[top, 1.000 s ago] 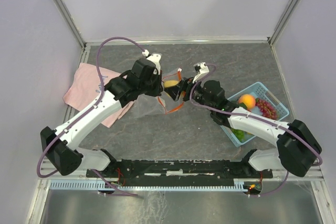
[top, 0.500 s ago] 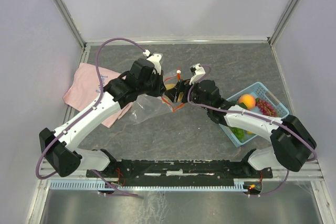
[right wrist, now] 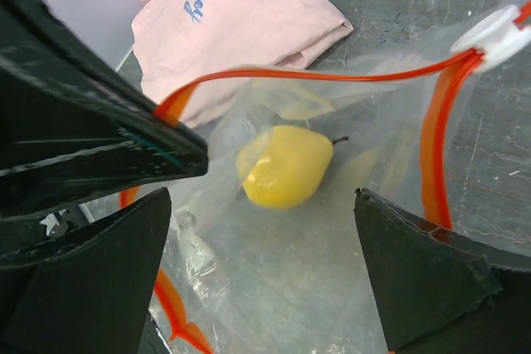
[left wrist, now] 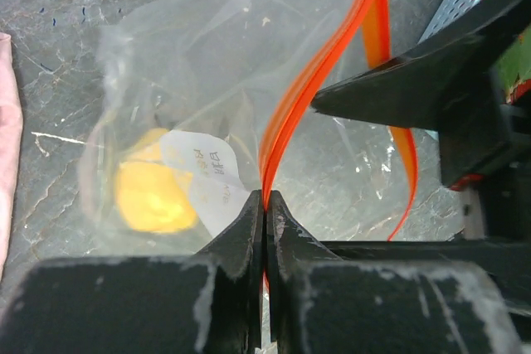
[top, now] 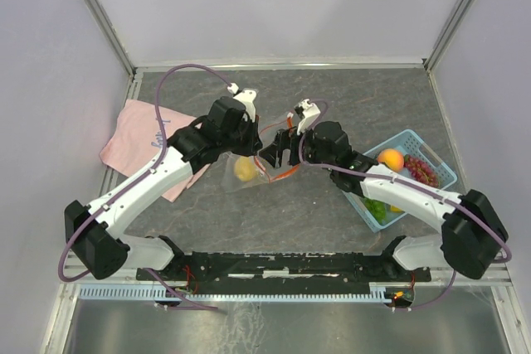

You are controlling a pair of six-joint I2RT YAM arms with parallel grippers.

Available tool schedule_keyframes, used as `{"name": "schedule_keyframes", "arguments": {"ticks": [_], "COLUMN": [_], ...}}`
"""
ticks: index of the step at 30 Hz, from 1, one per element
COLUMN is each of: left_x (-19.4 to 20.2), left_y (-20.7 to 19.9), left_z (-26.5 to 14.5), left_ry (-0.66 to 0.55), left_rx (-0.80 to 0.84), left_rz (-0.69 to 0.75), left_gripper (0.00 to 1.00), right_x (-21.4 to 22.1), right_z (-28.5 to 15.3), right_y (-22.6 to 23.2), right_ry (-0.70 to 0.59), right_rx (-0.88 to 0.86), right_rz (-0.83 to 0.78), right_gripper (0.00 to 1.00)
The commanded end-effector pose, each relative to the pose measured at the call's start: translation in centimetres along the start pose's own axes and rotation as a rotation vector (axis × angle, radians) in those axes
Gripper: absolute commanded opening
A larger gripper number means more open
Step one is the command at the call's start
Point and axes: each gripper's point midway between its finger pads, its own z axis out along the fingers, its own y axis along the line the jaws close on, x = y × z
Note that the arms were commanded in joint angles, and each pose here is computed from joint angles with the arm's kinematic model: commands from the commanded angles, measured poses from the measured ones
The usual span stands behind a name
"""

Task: Place the food in the zip-top bag and seal the zipper
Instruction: Place the fake fruit in the zipper food storage bag, then pick up the fake fruit from the bin.

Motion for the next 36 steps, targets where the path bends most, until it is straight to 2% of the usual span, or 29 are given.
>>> {"name": "schedule_keyframes", "arguments": {"ticks": [1, 6, 15, 22, 28, 36], "left_x": [-1.4, -1.4, -1.6, -2.3, -2.3, -2.0], "left_y": [-0.3, -0.1, -0.3, 0.5, 1.2, 1.7], "left_z": [-0.1, -0.4, -0.6, -1.4, -1.7, -1.6], "left_ry": [-0.063, -0.073, -0.08, -0.085, -0.074, -0.072], "left_rx": [0.009, 0.002, 0.011, -0.036, -0.068, -0.086], "left_rz": [-0.006, 0.003, 0.021, 0.071, 0.117, 0.133], "left_gripper": [0.03, 0.03, 0.03, 0.03, 0.03, 0.03], "right_x": [-3.9, -5.2, -6.5, -7.0, -5.9, -4.3], "right_z": [-2.3, -4.8, -7.2, -10.5, -14.3, -19.7], "right_y": [1.6, -0.3, -3.9, -7.4, -12.0, -17.8], "right_ry": [-0.072, -0.078, -0.037, 0.013, 0.098, 0.14], "right_rx": [-0.005, 0.14, 0.388, 0.586, 0.727, 0.938], "right_rz": [-0.082, -0.138, -0.213, -0.244, -0.147, 0.022], "right_gripper": [0.99, 1.0, 0.93, 0.92, 0.92, 0.92]}}
